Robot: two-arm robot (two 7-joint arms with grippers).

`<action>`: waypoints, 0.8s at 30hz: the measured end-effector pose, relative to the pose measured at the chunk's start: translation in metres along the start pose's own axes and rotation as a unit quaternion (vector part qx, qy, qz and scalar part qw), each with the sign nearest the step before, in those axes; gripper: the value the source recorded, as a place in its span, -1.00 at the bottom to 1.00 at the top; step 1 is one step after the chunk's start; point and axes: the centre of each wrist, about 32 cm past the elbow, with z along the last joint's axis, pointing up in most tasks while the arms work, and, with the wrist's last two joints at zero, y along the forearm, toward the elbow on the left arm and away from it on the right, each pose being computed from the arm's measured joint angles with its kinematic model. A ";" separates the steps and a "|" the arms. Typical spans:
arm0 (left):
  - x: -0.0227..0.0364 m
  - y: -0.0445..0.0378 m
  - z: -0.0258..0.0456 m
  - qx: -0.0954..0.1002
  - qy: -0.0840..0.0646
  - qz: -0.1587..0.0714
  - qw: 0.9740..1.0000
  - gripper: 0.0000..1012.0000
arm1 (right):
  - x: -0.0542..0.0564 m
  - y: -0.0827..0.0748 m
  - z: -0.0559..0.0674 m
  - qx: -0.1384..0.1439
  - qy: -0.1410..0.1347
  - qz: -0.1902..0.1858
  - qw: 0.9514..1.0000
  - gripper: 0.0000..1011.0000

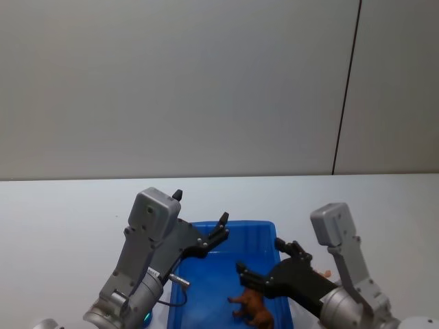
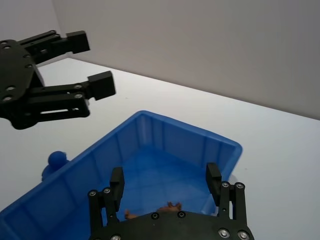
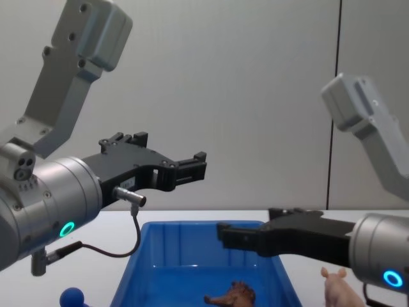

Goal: Pick up the two dolls from the table and place them into the box.

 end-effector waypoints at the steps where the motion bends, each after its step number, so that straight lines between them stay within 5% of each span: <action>1: 0.0000 0.0000 0.0000 0.000 0.000 0.000 1.000 0.98 | 0.000 -0.001 0.000 0.000 0.000 -0.002 1.000 0.98; 12: 0.0000 0.0000 0.0000 0.000 0.000 0.000 1.000 0.98 | -0.008 -0.024 0.001 0.009 -0.015 -0.078 0.997 0.98; 24: 0.0000 0.0000 0.0000 0.000 0.000 0.000 1.000 0.98 | -0.016 -0.050 -0.004 -0.002 -0.009 -0.160 0.987 0.98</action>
